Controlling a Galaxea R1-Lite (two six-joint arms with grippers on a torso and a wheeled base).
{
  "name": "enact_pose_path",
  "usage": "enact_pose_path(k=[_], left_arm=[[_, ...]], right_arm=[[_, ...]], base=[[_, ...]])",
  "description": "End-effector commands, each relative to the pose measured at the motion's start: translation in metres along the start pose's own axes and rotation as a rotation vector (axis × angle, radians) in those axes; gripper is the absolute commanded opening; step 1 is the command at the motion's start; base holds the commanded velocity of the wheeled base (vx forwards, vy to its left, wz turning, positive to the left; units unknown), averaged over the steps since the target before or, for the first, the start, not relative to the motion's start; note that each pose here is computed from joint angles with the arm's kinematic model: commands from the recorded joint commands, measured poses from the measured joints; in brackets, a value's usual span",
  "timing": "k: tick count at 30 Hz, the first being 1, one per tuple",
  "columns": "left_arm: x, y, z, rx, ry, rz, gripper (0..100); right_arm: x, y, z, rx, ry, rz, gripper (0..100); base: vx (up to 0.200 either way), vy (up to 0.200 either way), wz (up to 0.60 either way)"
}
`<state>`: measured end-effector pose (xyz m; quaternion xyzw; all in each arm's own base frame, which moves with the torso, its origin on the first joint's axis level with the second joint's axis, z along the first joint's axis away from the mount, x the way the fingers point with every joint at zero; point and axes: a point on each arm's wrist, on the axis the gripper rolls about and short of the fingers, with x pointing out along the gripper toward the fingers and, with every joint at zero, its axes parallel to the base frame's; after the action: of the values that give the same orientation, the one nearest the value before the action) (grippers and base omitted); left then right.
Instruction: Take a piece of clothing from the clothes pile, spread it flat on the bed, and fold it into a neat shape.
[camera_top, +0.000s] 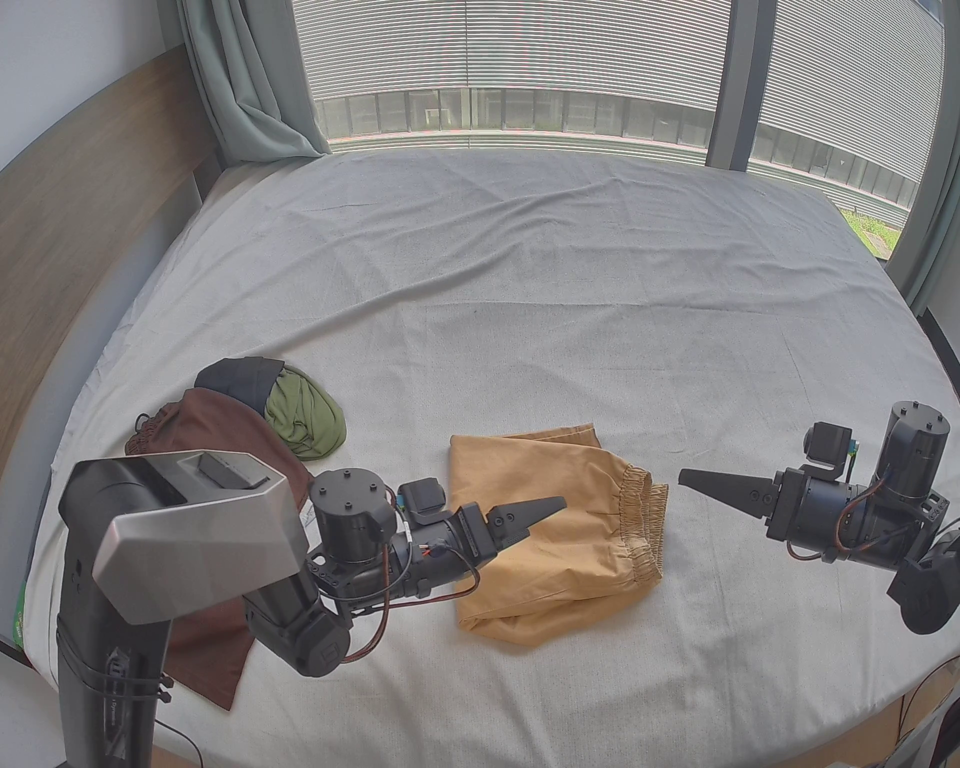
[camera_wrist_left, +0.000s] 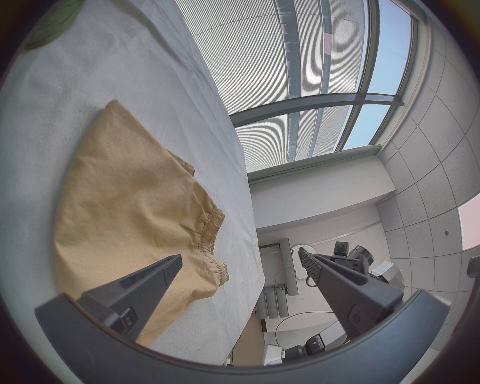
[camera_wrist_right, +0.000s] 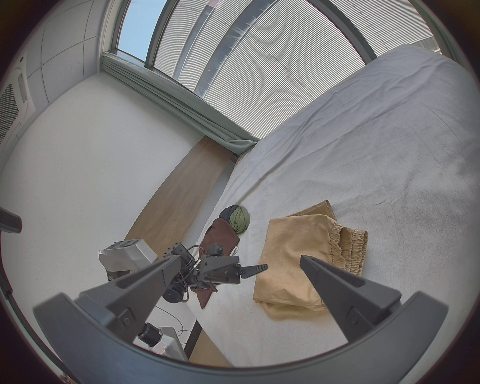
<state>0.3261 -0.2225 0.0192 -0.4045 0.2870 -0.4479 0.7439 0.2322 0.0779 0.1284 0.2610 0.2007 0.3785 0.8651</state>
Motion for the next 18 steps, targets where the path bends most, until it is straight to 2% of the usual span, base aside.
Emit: enact_pose_path(k=[1, 5, 10, 13, 18], left_arm=[[-0.021, -0.012, 0.014, 0.019, -0.050, -0.004, 100], [-0.036, -0.019, 0.023, 0.040, -0.082, 0.004, 100], [-0.064, -0.020, 0.033, 0.139, -0.125, 0.061, 100], [-0.084, -0.016, 0.036, 0.261, -0.137, 0.118, 100], [-0.116, -0.012, 0.045, 0.386, -0.177, 0.201, 100]], right_arm=[[0.005, -0.005, -0.006, 0.015, 0.026, -0.009, 100], [0.013, -0.012, -0.016, 0.030, 0.054, -0.013, 100], [0.035, -0.038, -0.036, 0.048, 0.072, -0.033, 100], [0.053, -0.060, -0.055, 0.059, 0.065, -0.087, 100], [0.066, -0.076, -0.074, 0.083, 0.094, -0.123, 100]], base=[[0.000, 0.000, 0.00], [0.000, 0.000, 0.00], [0.000, 0.000, 0.00], [0.000, 0.000, 0.00], [0.000, 0.000, 0.00]])
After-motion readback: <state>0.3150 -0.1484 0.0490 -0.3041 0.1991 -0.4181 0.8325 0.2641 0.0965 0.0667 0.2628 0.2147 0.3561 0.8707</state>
